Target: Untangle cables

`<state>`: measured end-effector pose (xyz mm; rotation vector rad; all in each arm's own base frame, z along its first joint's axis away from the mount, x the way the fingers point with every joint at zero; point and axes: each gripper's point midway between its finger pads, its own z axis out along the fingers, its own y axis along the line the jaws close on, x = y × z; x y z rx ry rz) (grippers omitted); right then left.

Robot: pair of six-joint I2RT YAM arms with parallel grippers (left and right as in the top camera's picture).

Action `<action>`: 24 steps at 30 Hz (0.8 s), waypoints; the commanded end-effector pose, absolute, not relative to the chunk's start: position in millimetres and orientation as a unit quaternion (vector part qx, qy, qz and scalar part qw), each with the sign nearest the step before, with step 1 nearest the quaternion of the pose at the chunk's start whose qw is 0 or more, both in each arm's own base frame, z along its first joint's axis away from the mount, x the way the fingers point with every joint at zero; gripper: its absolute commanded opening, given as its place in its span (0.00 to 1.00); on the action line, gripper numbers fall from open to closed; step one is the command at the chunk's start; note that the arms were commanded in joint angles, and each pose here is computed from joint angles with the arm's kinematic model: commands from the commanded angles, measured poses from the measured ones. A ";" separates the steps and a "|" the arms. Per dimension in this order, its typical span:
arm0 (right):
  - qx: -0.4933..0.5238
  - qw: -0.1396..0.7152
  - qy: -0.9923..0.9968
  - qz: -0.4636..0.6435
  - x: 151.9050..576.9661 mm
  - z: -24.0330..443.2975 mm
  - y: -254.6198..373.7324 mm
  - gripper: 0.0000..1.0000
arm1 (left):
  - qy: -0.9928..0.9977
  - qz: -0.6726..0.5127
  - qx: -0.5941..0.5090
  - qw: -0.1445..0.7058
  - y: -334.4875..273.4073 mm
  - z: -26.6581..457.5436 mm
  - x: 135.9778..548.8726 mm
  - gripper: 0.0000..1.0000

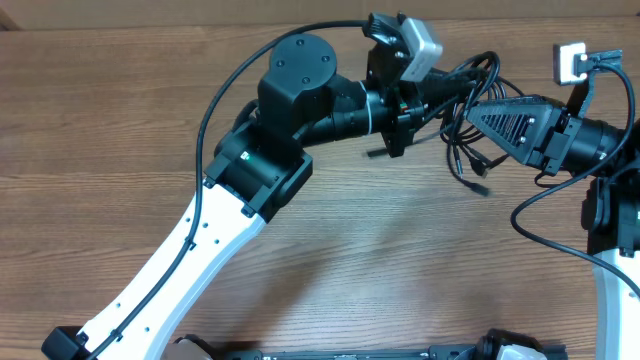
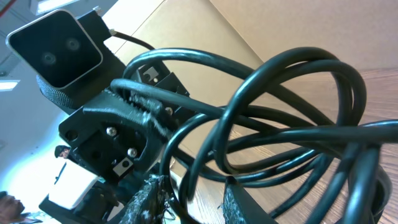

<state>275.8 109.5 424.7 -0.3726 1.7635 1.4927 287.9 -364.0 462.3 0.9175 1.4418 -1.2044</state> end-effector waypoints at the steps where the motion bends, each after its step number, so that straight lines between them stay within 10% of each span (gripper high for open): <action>1: -0.144 0.400 0.694 0.581 279.0 427.7 106.7 0.29 | 0.590 -0.510 0.377 0.499 -361.1 471.7 284.8 0.04; 24: -0.134 0.391 0.696 0.587 278.7 426.9 106.9 0.29 | 0.575 -0.522 0.393 0.492 -377.4 474.6 264.1 0.04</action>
